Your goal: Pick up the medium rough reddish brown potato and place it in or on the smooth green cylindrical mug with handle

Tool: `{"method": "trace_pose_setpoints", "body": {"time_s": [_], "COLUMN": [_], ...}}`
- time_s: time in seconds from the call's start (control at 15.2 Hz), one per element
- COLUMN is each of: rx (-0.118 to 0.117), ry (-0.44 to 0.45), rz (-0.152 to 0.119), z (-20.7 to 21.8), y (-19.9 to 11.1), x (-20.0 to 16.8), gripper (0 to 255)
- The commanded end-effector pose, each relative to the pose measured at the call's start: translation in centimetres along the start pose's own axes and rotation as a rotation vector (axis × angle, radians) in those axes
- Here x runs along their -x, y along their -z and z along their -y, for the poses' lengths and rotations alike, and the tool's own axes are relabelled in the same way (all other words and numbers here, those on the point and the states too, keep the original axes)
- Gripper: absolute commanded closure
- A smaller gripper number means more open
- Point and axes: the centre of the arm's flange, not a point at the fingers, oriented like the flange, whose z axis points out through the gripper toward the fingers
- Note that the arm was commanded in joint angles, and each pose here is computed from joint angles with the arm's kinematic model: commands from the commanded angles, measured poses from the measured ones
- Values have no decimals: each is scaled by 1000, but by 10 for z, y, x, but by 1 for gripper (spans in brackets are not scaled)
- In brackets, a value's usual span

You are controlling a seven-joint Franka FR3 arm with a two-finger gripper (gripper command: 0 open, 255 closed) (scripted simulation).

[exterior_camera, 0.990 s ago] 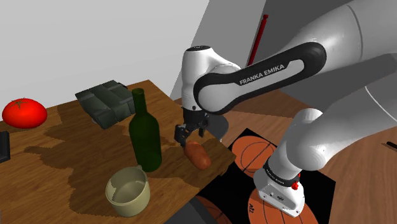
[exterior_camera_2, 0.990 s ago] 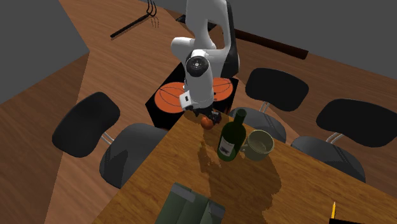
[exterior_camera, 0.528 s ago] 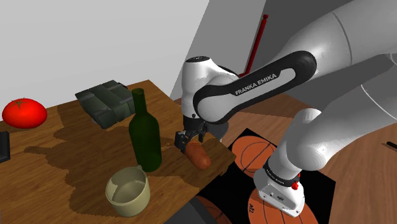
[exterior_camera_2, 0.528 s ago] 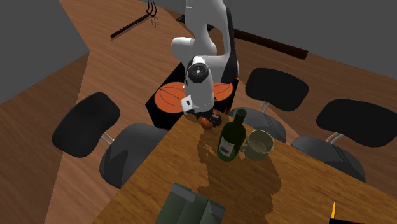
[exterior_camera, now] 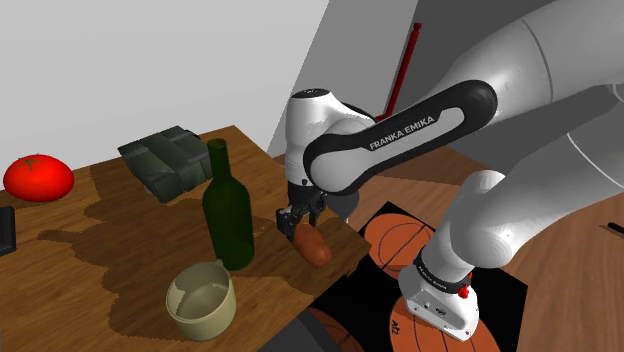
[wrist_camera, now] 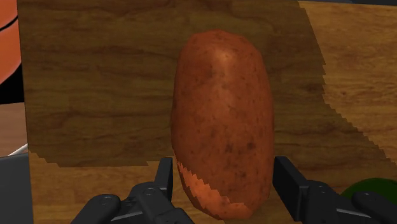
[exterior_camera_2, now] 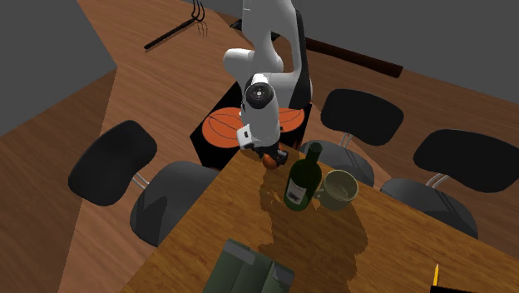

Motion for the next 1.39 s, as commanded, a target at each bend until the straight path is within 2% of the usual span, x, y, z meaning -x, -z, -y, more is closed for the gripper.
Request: {"method": "trace_pose_setpoints", "body": {"time_s": [0.0, 0.4, 1.32], "rx": [1, 1, 1], "ry": [0, 0, 0], "rz": [1, 1, 1], "z": [0, 0, 5], "y": [0, -1, 73], "x": [0, 0, 9], "gripper": [255, 255, 255]}}
